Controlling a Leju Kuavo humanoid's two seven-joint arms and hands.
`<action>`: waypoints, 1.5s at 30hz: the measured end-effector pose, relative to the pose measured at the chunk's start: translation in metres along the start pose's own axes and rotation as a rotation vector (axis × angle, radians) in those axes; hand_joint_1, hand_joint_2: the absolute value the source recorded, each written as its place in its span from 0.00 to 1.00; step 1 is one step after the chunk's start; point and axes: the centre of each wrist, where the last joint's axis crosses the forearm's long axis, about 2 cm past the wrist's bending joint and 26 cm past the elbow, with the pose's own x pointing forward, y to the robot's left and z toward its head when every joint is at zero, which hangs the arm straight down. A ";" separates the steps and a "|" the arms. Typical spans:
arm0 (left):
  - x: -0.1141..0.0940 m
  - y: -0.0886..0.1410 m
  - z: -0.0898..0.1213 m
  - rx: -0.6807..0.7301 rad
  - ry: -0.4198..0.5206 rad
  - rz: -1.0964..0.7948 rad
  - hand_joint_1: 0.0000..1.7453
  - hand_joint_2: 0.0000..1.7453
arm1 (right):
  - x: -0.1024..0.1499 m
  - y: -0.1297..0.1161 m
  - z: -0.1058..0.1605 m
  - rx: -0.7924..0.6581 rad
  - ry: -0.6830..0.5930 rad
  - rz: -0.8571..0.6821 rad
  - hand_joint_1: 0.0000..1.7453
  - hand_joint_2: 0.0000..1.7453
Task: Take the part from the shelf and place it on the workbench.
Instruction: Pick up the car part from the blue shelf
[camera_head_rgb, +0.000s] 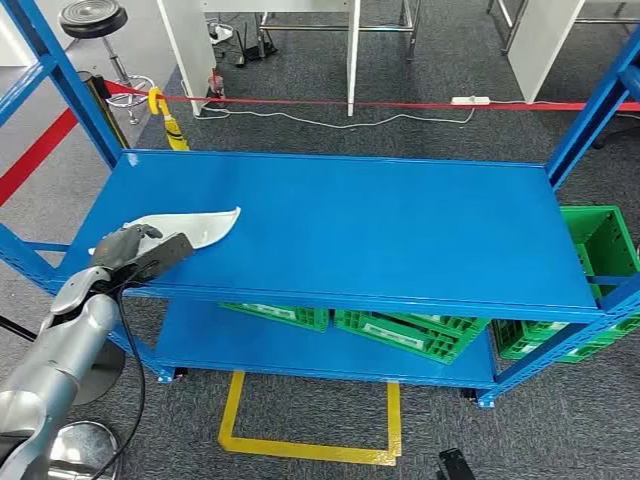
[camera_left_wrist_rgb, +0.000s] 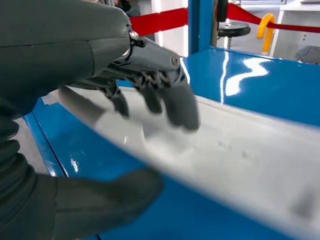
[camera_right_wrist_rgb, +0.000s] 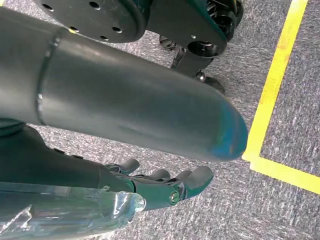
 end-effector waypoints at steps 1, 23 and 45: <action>0.000 0.000 0.000 -0.001 0.000 0.000 0.91 1.00 | 0.000 0.000 0.000 0.000 0.000 0.000 0.00 0.00; 0.008 -0.005 0.002 0.043 -0.041 -0.007 0.83 1.00 | 0.000 0.000 0.000 -0.001 0.003 0.004 0.00 0.00; 0.083 -0.052 0.107 0.223 -0.344 0.113 0.83 1.00 | -0.017 0.000 0.007 -0.007 -0.059 -0.037 0.00 0.00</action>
